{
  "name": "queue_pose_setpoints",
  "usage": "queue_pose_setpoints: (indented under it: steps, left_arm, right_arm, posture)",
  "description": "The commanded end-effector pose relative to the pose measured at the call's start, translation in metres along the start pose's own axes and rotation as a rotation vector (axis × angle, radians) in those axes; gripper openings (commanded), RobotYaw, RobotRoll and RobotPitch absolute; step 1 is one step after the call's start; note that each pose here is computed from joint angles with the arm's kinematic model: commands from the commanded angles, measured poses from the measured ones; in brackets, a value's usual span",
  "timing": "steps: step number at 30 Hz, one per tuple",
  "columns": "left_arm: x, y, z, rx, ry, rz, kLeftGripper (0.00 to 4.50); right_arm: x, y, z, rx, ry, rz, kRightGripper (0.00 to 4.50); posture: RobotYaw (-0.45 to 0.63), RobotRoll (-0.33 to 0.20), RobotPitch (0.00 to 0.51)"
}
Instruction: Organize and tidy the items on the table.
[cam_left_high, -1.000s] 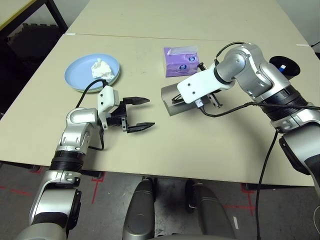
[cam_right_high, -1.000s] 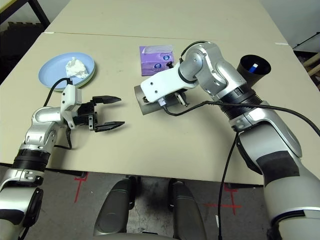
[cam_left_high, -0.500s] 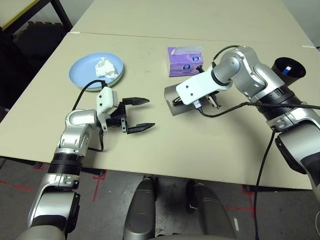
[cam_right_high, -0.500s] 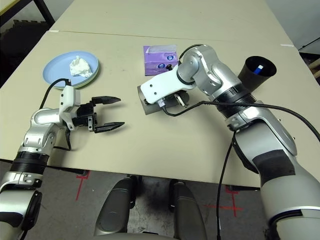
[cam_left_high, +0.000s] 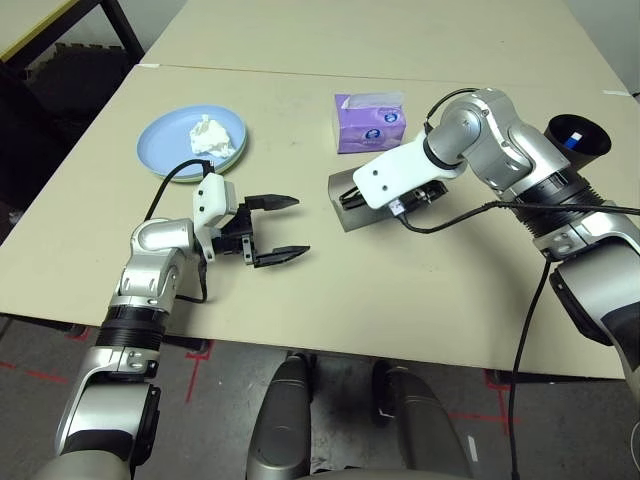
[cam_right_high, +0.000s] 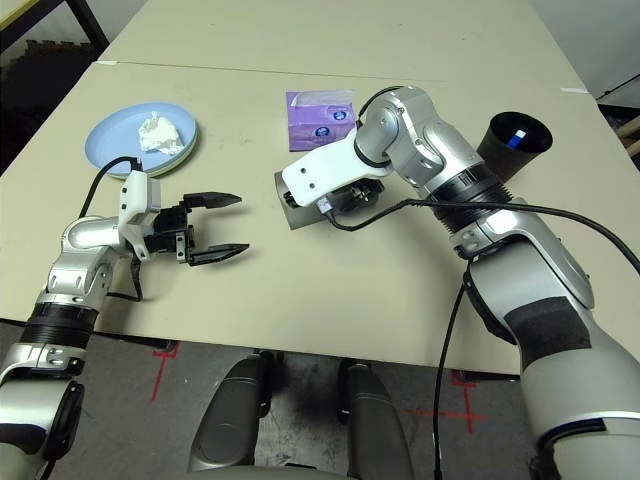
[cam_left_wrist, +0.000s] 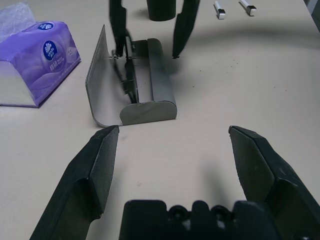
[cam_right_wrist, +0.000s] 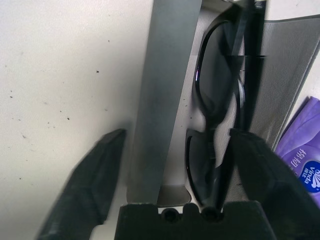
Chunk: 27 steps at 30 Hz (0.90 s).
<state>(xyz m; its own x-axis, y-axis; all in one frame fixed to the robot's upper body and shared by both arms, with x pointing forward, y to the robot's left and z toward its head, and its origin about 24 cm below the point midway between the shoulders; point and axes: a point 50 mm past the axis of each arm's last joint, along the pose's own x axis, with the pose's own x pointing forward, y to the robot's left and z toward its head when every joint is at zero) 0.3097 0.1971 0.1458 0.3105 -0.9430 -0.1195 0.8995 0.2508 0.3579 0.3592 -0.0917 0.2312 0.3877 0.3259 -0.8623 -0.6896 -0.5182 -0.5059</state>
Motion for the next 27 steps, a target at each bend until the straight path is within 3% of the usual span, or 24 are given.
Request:
queue_pose_setpoints:
  steps: [1, 17, 27]
  left_arm:
    - [0.003, -0.002, 0.000, -0.006, -0.005, -0.011, 4.50]
    - [0.003, 0.004, 0.000, 0.003, 0.001, -0.005, 4.50]
    - [0.000, 0.011, 0.001, 0.011, 0.007, 0.003, 4.50]
  right_arm:
    - [-0.003, -0.005, 0.001, -0.014, 0.007, -0.013, 4.47]
    - [-0.009, 0.006, -0.001, 0.030, -0.025, 0.013, 4.47]
    - [-0.020, 0.036, -0.016, 0.349, -0.312, -0.122, 4.47]
  posture:
    - [0.30, 0.000, 0.219]
    - [0.28, 0.000, 0.211]
    - [0.21, 0.000, 0.199]
